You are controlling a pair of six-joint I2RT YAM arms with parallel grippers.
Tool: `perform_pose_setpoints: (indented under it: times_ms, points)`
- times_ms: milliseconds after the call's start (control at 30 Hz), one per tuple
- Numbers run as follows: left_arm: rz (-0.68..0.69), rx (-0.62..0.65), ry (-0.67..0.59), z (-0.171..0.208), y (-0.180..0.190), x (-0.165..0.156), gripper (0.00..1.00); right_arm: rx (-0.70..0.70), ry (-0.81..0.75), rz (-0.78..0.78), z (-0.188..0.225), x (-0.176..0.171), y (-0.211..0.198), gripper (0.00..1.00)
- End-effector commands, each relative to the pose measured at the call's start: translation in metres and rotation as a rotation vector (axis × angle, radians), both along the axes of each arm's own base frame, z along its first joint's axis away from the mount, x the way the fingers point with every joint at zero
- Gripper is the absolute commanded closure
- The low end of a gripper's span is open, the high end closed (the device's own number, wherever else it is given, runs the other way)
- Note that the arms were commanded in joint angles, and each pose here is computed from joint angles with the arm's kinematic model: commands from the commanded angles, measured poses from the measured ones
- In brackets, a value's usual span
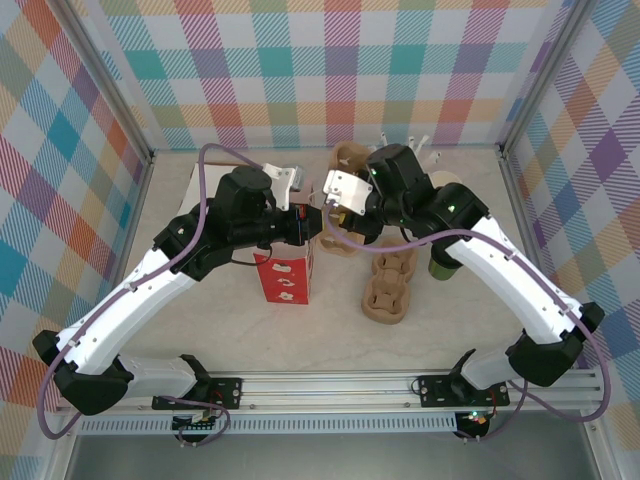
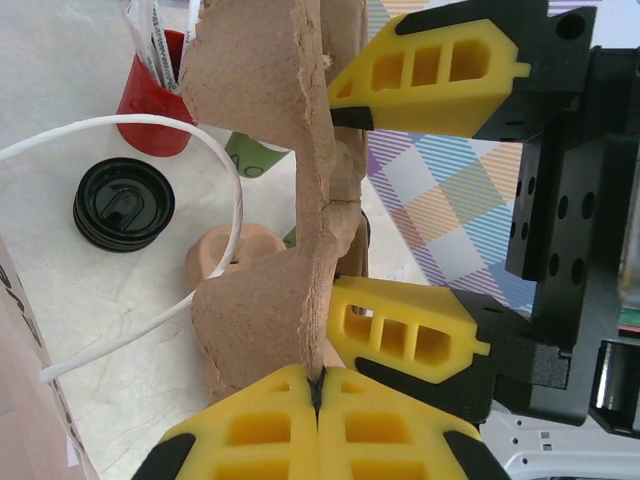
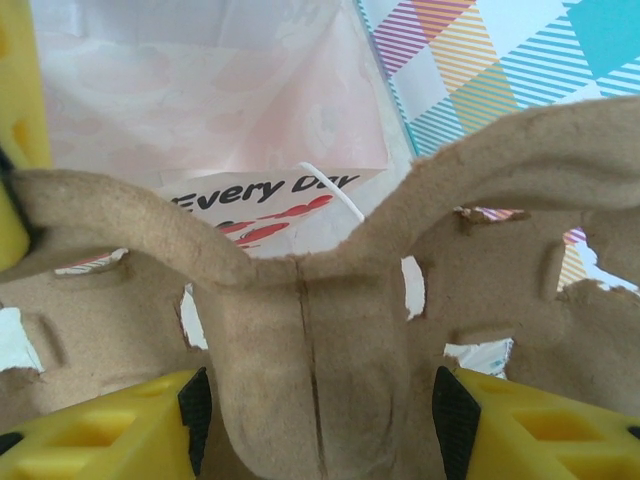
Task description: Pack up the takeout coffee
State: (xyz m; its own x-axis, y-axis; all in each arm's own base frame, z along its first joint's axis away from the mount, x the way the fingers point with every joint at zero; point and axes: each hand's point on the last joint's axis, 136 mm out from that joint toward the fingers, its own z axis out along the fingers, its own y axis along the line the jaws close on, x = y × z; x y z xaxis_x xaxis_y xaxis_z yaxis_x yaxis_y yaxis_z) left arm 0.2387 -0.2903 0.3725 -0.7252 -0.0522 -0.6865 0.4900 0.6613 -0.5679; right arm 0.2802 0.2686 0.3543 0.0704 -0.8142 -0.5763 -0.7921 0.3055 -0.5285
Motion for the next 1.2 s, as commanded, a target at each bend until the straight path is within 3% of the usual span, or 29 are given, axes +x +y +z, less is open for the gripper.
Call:
perform_pose_setpoints:
  times_ms: [0,533,867,1033,1167]
  points:
    - [-0.021,-0.039,-0.023,0.01,-0.006,-0.004,1.0,0.043,-0.021,0.046,0.012,-0.001,0.013,0.38]
    - [-0.022,-0.041,-0.029,0.012,-0.005,-0.005,0.98,0.017,-0.024,0.029,0.009,-0.001,0.006,0.56]
    - [0.031,0.033,-0.067,0.017,0.016,-0.005,0.72,-0.025,-0.007,-0.02,-0.005,0.0,-0.006,0.59]
    - [0.143,0.137,-0.099,0.019,0.046,0.004,0.5,0.0,0.013,-0.074,-0.018,-0.004,-0.021,0.59]
    - [0.265,0.201,-0.079,0.017,0.08,0.02,0.41,0.016,0.034,-0.131,-0.026,-0.01,-0.039,0.59]
